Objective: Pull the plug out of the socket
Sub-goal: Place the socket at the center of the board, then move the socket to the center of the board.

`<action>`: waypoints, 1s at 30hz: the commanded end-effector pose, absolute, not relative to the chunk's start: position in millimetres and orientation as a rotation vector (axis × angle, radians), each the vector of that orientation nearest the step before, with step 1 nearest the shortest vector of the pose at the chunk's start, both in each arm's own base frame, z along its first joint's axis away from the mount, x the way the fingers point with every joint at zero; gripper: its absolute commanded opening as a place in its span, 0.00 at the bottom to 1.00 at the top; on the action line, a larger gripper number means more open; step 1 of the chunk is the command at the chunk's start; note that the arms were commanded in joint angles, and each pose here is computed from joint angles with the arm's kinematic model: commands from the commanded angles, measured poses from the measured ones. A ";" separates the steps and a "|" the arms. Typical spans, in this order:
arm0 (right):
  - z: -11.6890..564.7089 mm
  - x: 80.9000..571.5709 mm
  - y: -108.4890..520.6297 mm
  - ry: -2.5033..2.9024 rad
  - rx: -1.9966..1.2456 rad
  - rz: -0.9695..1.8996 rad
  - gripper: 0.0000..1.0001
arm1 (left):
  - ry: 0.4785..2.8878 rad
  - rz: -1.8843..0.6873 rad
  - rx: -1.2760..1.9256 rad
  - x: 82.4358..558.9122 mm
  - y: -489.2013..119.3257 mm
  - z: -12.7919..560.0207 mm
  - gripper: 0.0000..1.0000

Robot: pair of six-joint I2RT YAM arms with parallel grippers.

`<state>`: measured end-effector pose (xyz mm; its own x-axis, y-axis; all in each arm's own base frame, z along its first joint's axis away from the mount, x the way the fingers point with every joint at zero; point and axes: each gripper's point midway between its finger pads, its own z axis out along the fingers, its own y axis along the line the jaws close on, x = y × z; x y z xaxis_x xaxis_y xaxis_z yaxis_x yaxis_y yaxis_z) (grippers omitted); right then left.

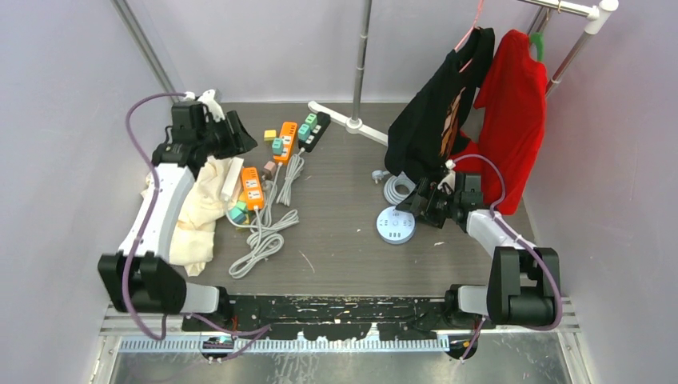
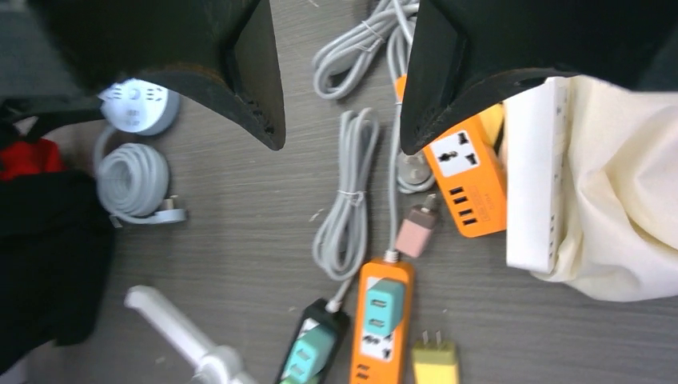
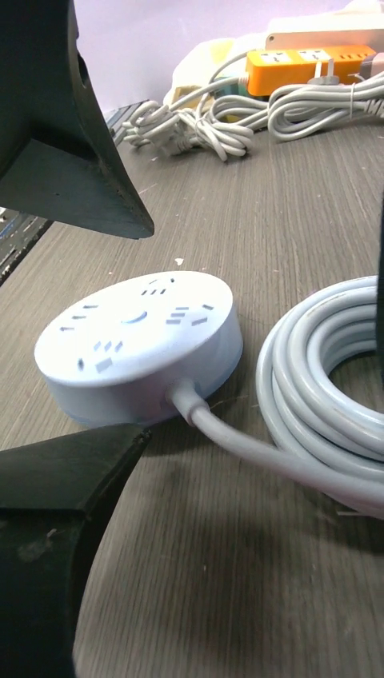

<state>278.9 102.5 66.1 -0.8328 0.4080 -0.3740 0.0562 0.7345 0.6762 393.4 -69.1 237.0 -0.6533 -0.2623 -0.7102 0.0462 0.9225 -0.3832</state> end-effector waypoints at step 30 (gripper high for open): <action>126.6 278.0 85.4 2.351 -0.120 0.812 0.93 | 1.904 -1.277 -0.489 331.3 -138.9 238.9 0.88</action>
<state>268.5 85.5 105.9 -0.8380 0.1344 -0.5288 -0.2145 0.8101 0.5457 327.2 -129.1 227.1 -0.5997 -0.6619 -0.4497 0.0761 0.5123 -0.8554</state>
